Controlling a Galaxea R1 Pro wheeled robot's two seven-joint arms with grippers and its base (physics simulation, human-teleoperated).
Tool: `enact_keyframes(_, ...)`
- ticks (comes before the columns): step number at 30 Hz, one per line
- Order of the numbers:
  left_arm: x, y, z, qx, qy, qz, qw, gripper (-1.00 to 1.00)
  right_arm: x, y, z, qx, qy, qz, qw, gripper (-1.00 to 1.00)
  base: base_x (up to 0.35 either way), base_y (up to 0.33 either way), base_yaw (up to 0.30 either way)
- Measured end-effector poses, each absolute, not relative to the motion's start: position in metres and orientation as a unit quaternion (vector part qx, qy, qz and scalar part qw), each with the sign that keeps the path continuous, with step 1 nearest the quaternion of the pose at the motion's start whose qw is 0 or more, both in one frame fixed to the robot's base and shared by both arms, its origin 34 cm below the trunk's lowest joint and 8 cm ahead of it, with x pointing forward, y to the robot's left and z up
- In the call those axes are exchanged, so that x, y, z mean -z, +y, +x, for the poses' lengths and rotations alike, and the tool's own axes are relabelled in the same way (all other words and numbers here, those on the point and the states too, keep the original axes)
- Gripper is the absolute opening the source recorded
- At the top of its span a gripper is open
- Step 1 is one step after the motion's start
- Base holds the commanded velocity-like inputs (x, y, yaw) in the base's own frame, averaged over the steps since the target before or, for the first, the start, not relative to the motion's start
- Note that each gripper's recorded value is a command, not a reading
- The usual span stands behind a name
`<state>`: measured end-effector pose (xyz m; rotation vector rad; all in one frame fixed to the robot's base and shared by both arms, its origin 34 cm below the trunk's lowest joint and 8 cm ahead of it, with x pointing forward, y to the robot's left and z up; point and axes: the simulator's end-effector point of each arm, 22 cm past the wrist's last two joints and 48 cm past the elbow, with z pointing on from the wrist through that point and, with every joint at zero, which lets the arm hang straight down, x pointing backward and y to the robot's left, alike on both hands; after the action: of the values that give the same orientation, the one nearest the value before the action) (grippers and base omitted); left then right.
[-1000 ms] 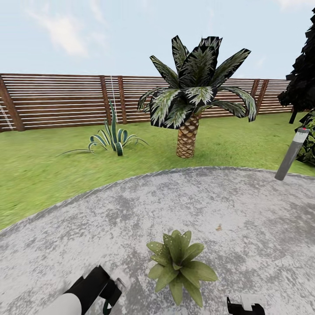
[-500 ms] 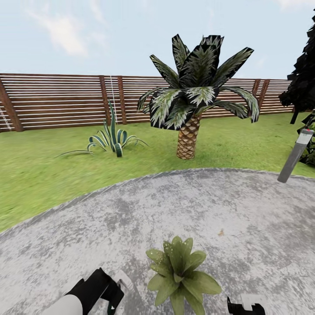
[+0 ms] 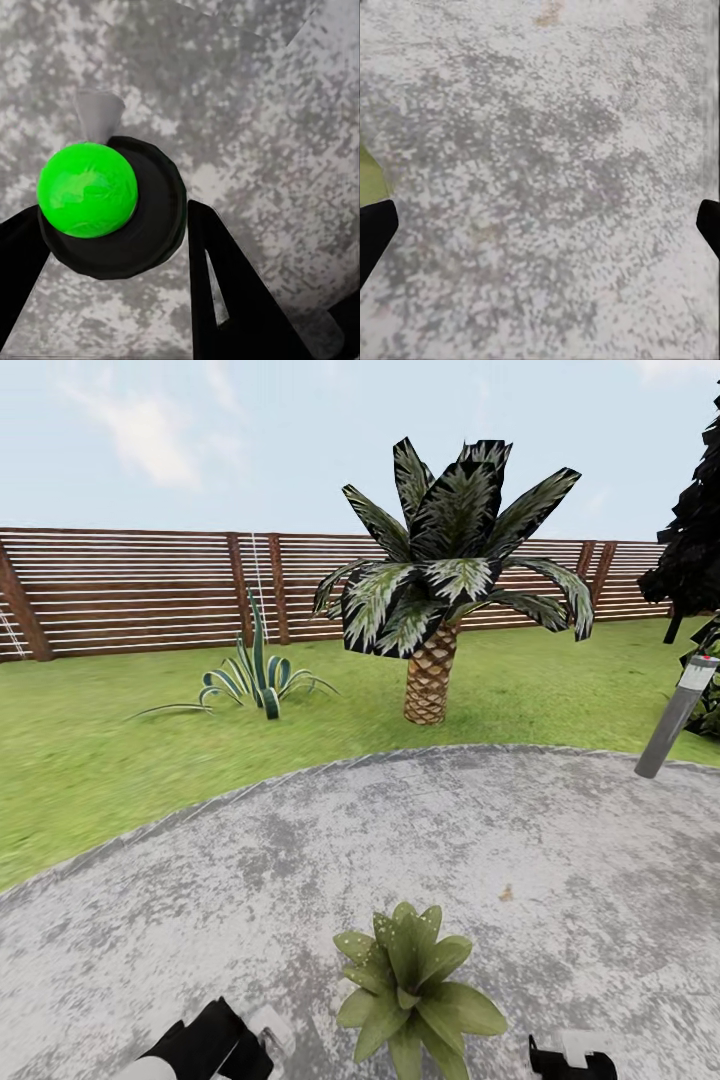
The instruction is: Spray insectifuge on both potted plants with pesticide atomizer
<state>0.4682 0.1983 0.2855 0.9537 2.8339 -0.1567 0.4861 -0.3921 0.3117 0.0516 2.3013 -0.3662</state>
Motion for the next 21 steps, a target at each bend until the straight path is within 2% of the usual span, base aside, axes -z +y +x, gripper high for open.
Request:
enact_keyframes(5, -0.290, 0.200, 0.485, 0.027, 0.944, 0.316, 0.094, -1.00, -0.324, -0.422, 0.488, 0.162, 0.894, 0.047, 0.416, 1.00, 0.000, 0.000, 0.000)
enact_keyframes(21, -0.275, 0.191, 0.498, 0.029, 0.943, 0.311, 0.115, -1.00, -0.295, -0.421, 0.477, 0.162, 0.897, 0.050, 0.408, 1.00, 0.000, 0.000, 0.000)
